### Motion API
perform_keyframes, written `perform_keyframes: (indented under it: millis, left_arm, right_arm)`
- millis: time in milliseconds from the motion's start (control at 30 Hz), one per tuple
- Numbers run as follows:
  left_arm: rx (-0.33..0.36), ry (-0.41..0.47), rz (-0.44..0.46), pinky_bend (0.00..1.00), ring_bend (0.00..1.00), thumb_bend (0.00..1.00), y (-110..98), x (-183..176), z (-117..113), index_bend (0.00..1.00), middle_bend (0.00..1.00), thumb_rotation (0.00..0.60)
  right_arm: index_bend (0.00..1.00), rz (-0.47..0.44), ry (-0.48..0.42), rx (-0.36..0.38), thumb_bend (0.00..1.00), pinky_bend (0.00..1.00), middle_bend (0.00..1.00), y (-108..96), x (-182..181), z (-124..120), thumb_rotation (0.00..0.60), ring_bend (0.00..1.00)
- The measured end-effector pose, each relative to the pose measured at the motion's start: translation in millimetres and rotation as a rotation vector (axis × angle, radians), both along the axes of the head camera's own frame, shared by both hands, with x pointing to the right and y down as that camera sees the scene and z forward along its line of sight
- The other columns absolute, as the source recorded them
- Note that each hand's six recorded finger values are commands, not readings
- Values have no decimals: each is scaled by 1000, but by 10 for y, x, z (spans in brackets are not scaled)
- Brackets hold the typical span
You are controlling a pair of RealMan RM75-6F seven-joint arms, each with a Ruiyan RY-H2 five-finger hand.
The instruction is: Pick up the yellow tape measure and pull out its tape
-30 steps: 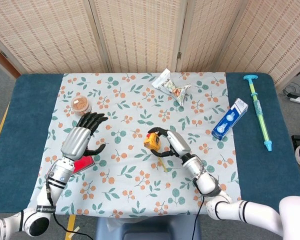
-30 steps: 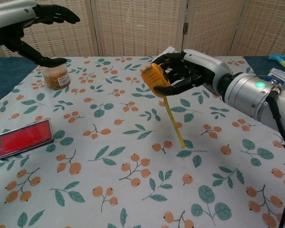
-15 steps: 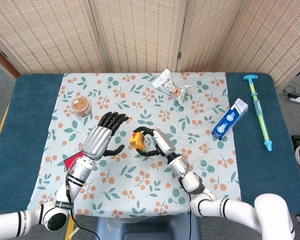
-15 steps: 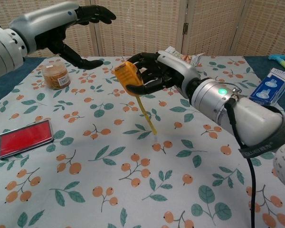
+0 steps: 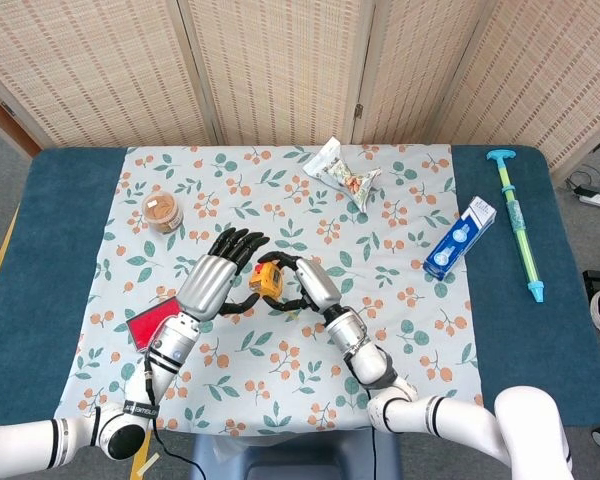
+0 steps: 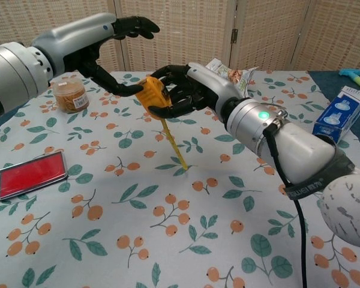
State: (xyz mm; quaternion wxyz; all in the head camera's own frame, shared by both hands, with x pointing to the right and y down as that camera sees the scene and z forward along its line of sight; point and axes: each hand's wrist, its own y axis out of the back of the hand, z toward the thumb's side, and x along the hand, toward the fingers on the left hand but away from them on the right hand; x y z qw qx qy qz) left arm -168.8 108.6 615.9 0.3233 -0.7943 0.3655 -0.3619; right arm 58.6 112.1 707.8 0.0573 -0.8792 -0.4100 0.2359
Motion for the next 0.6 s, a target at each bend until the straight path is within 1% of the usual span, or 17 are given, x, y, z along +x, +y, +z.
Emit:
perform_keyframes:
  millis: [200, 600]
  left_arm:
    - [-2, -17, -8, 0, 72, 359, -10, -6, 86, 134, 126, 600]
    - [15, -49, -29, 0, 79, 359, -66, -107, 114, 145, 126, 600]
  right_arm:
    - [573, 2, 1, -1, 466, 241, 508, 24, -22, 10, 600, 442]
    - [573, -6, 10, -6, 465, 241, 507, 50, 28, 25, 600, 439]
